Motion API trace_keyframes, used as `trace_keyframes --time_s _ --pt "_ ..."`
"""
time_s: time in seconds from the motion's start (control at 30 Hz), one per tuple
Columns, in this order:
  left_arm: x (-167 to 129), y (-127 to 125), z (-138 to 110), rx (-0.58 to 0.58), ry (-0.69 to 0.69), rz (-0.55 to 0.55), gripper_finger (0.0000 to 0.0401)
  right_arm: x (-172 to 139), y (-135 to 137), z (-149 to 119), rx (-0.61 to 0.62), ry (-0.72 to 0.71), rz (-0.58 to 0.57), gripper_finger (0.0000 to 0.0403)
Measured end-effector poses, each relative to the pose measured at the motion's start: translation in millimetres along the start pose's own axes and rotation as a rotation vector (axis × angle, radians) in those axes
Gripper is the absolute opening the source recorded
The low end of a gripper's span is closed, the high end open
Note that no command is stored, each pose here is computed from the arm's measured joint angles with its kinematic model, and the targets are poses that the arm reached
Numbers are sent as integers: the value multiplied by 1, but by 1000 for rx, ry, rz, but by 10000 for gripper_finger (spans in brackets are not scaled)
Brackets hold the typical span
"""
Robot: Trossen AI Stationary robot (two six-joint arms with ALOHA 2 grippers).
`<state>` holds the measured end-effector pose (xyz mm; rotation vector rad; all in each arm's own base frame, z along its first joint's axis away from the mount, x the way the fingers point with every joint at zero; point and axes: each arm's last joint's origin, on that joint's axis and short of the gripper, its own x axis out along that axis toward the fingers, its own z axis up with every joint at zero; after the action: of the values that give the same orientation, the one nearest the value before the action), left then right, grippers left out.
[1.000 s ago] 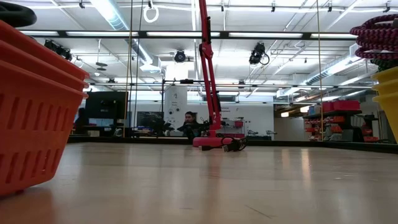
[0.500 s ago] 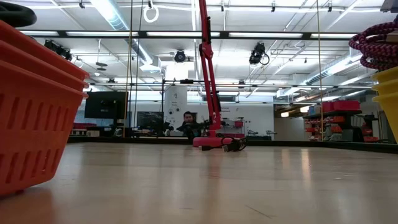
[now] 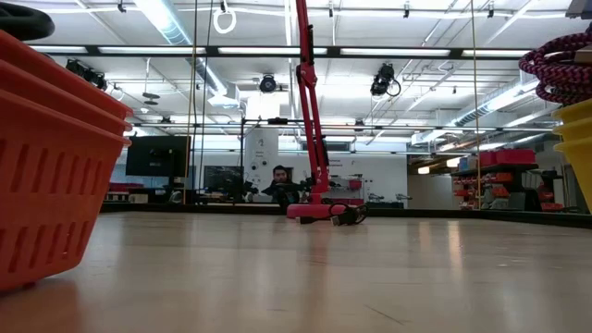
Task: Pick & Place USB Port
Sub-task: Put the black charger cable into the orange bin
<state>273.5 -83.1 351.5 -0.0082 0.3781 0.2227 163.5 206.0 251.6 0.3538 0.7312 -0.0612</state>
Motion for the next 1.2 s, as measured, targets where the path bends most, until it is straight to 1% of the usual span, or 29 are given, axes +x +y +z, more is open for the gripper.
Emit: trace_keyframes --time_s 0.07,0.13,0.2,0.3,0.5,0.67,0.7,0.8,0.9,0.97,1.07,1.2 --pt "0 0 0 0 0 0 80 -11 -10 8 -14 -79 -55 141" --pt "0 0 0 0 0 1 80 -18 -21 15 -40 -157 -142 135" --pt "0 0 0 0 0 1 80 -22 -32 19 -65 -190 -217 129" --pt "0 0 0 0 0 1 80 -21 -44 28 -78 -200 -290 123" --pt "0 1 0 1 3 3 80 -6 -62 48 -119 -194 -416 119" --pt "1 1 -1 4 6 4 80 5 -84 70 -140 -176 -516 119" --pt "1 1 -1 4 6 4 80 8 -88 76 -138 -164 -512 119" --pt "1 1 -1 5 6 4 80 19 -98 97 -136 -144 -427 119" --pt "1 1 -1 7 6 4 80 32 -109 115 -190 -128 -354 119" --pt "1 1 -1 12 7 4 80 40 -119 123 -211 -115 -354 119" --pt "1 1 -2 18 17 6 80 53 -139 130 -212 -63 -405 119" --pt "1 2 -5 34 44 12 80 77 -158 135 -204 9 -358 119"
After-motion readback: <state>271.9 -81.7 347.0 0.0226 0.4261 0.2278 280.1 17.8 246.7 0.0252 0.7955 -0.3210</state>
